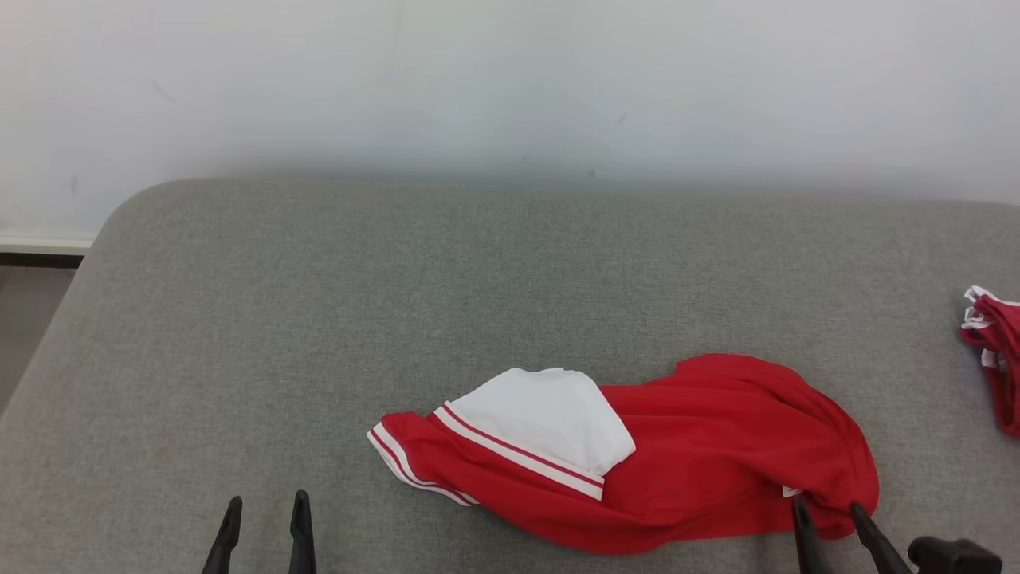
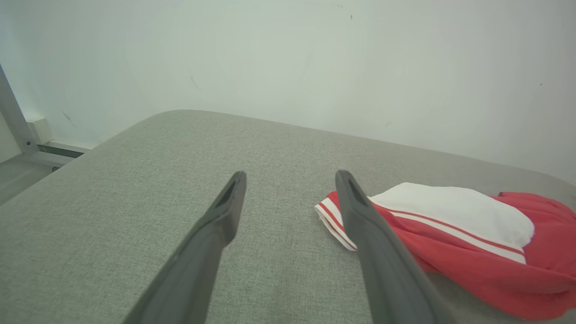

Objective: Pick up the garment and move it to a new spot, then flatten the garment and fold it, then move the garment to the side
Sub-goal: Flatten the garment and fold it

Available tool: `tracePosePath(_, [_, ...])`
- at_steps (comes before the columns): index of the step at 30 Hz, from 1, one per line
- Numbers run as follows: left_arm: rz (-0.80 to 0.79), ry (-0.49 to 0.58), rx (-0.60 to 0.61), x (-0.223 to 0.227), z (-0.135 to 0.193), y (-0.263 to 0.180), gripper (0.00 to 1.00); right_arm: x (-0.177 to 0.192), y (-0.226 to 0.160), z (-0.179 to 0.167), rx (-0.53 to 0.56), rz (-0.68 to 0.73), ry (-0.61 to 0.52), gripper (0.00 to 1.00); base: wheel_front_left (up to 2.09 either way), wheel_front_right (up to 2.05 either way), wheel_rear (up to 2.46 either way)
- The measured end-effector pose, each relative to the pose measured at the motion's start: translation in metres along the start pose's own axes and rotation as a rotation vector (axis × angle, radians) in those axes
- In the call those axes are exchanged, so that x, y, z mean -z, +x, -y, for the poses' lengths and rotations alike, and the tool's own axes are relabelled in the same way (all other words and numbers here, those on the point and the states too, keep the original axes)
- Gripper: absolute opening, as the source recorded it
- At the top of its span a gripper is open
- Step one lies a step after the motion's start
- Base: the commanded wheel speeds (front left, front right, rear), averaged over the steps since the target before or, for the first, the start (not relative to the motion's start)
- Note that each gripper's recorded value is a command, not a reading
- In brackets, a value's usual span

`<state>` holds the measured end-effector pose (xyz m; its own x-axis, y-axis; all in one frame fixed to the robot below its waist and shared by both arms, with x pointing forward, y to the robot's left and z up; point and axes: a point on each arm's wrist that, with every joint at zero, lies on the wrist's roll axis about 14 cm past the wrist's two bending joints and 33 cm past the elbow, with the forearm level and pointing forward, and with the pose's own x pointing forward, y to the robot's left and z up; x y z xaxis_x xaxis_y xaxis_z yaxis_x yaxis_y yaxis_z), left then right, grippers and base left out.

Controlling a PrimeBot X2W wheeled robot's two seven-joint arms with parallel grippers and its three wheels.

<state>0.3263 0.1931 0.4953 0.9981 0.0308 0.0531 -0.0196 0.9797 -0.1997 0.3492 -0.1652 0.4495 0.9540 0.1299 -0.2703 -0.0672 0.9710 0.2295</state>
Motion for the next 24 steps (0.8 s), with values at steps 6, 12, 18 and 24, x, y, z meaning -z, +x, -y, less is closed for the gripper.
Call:
tracePosePath(6, [0.008,-0.003,0.005,-0.002,0.001,-0.002,1.00,-0.006,-0.018,0.006,0.023,0.101,-0.062,1.00,0.00,0.00,0.00])
tracePosePath(12, [0.012,-0.006,0.005,-0.003,0.002,-0.004,1.00,-0.010,-0.026,0.004,0.019,0.165,-0.092,1.00,0.00,0.00,0.00])
tracePosePath(18, [0.015,-0.008,0.007,-0.004,0.003,-0.004,1.00,-0.011,-0.027,0.002,0.013,0.177,-0.094,1.00,0.00,0.00,0.00])
tracePosePath(24, [-0.013,-0.011,0.010,0.005,0.004,-0.003,1.00,-0.011,-0.026,0.003,0.017,0.176,-0.091,1.00,0.00,0.00,0.00])
